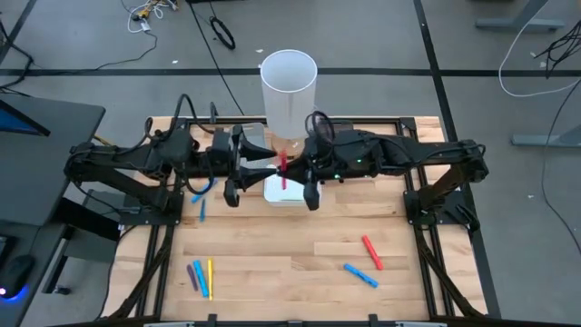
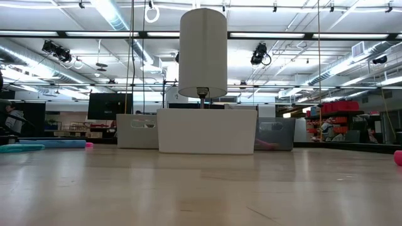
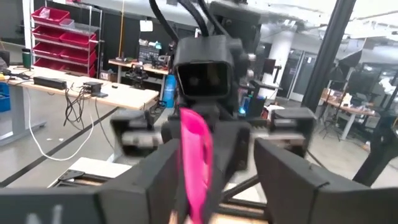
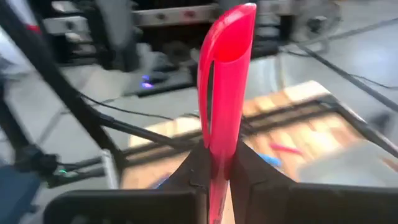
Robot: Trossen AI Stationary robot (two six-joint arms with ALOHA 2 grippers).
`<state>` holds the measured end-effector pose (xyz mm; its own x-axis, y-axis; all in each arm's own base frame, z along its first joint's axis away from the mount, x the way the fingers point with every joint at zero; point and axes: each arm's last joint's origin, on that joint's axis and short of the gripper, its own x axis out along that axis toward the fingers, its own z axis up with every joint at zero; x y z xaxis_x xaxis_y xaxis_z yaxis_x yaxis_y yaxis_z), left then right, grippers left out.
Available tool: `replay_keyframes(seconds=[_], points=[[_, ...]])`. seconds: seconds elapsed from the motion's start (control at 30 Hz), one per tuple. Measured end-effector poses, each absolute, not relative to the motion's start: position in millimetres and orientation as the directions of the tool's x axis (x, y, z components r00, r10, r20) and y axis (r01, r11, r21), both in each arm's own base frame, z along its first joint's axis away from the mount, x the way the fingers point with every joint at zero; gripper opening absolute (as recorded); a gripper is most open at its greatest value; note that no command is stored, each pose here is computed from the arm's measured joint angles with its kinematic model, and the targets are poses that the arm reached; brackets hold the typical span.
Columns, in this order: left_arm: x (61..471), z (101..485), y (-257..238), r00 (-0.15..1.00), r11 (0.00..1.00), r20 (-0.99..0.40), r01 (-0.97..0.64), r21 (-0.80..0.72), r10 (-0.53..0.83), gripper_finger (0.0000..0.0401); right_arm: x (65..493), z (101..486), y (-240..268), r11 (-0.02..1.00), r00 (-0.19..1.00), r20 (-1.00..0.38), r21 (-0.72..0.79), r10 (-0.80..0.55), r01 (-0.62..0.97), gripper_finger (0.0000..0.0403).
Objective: Pick & Place Markers
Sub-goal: Put the pink marker pen into the black bin
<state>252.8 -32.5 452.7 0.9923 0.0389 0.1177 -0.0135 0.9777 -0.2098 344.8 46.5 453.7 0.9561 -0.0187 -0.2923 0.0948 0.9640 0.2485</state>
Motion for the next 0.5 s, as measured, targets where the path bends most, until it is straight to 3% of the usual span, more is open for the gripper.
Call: replay_keyframes(seconds=[0.2,0.5], points=[[253,449,-31,0.996,0.979,0.078,-0.029,-0.203,0.046,0.0251,315,465,52,0.953,0.934,-0.316,0.195,-0.165,0.234,0.0020],[253,449,-31,0.996,0.977,0.077,-0.028,-0.210,0.045,0.0254,283,471,62,0.875,0.861,-0.338,0.170,-0.380,0.453,0.0020]])
